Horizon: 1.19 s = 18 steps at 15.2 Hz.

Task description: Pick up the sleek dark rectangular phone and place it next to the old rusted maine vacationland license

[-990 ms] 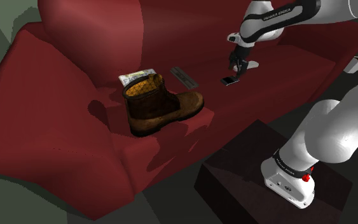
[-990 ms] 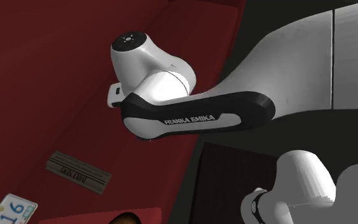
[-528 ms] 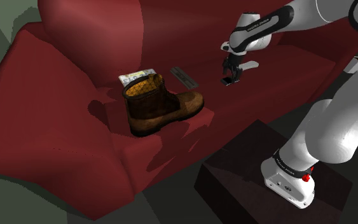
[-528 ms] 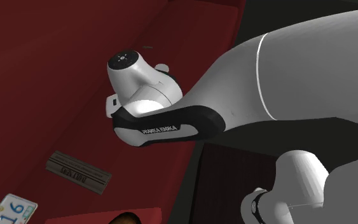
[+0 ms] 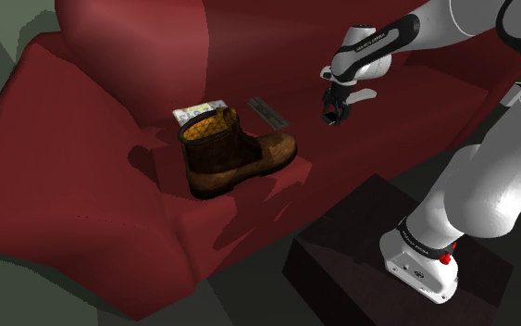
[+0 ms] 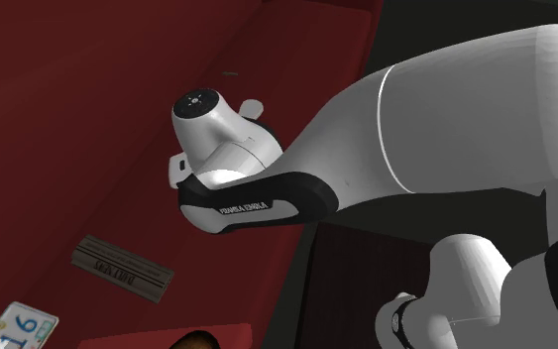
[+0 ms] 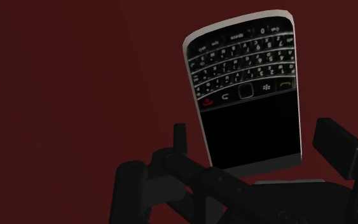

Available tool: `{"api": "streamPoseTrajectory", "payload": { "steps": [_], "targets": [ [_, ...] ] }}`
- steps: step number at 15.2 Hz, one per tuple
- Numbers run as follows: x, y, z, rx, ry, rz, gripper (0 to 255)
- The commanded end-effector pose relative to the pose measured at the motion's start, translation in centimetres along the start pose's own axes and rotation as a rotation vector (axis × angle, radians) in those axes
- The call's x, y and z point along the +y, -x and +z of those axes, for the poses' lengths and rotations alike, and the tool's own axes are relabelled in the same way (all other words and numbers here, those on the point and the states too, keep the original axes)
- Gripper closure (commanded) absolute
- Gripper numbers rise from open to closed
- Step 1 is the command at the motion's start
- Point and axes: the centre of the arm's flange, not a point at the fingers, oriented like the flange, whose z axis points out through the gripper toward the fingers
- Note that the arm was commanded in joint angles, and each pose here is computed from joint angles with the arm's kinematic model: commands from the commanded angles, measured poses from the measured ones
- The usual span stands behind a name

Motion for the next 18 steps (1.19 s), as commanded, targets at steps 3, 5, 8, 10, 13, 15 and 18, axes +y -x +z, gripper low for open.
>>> {"api": "streamPoseTrajectory", "payload": {
  "steps": [3, 5, 8, 10, 13, 15, 18],
  "targets": [
    [0.0, 0.0, 0.0, 0.000, 0.000, 0.000, 0],
    [0.0, 0.0, 0.0, 0.000, 0.000, 0.000, 255],
    [0.0, 0.0, 0.0, 0.000, 0.000, 0.000, 255],
    [-0.1, -0.1, 0.0, 0.000, 0.000, 0.000, 255],
    [0.0, 0.0, 0.0, 0.000, 0.000, 0.000, 255],
    [0.0, 0.0, -1.0, 0.000, 0.000, 0.000, 255],
    [0.0, 0.0, -2.6, 0.000, 0.000, 0.000, 255]
  ]
}}
